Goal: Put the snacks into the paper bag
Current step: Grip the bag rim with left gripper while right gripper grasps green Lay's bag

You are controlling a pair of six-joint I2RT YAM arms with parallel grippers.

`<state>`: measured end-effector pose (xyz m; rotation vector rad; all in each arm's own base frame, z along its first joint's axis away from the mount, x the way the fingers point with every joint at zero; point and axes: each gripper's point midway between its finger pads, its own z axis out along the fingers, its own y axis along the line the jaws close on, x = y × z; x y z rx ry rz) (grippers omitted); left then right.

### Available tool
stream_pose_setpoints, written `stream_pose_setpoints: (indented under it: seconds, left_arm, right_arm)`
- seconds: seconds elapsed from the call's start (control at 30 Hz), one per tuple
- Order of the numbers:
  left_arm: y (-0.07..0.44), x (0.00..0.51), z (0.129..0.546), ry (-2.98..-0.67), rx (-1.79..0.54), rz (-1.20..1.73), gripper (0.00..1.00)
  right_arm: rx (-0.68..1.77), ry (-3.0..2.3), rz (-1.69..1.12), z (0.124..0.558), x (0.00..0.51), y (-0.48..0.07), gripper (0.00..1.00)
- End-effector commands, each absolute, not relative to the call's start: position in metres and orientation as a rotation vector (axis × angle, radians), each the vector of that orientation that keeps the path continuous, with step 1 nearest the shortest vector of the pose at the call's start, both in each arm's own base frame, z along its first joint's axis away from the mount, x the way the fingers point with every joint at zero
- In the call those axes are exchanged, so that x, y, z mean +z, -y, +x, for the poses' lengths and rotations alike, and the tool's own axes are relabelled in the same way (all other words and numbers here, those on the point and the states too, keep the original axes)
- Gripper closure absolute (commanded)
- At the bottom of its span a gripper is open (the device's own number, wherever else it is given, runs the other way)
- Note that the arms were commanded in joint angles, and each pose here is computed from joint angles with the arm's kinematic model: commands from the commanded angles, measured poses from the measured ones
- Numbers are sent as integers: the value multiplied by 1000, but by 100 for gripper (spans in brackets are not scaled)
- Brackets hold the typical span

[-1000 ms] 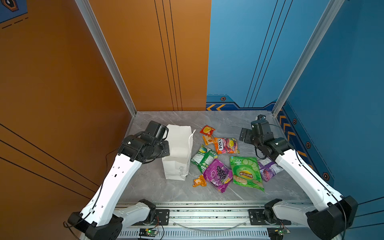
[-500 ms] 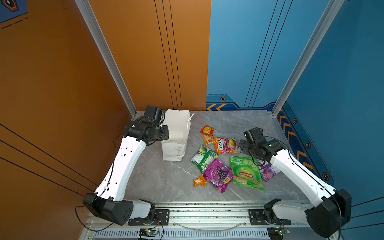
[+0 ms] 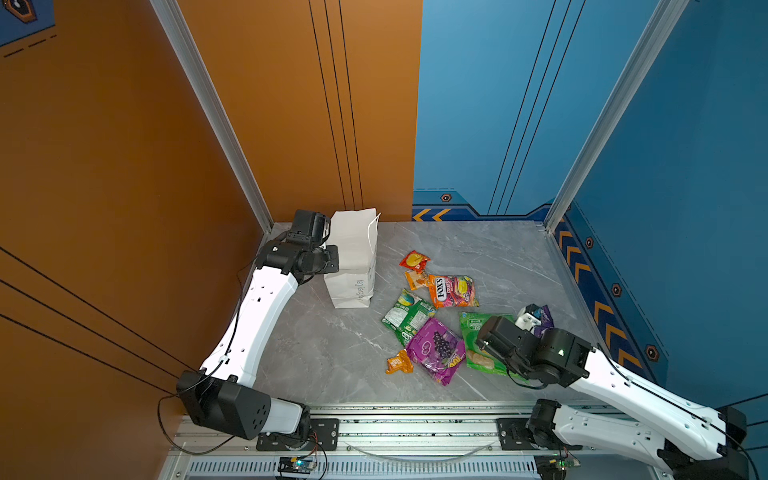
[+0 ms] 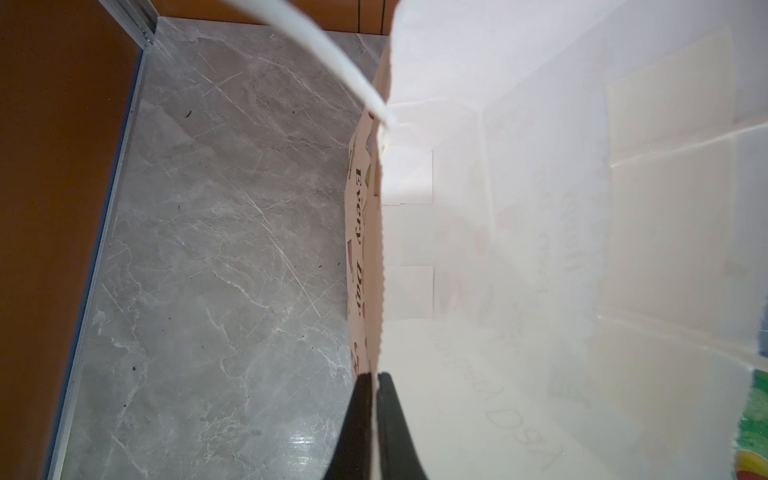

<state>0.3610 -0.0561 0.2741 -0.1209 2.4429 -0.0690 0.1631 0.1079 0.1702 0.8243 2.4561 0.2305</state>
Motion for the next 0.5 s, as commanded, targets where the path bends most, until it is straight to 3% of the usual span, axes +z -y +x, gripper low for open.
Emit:
stream_pose_setpoints:
  seconds: [0.0, 0.47]
  left_arm:
    - [48, 292, 359, -2336, -70, -141, 100]
    - [47, 292, 352, -2294, -48, -120, 100]
  right_arm:
    - [202, -2354, 1062, 150, 161, -92, 5]
    - [445, -2162, 1518, 136, 100, -92, 13]
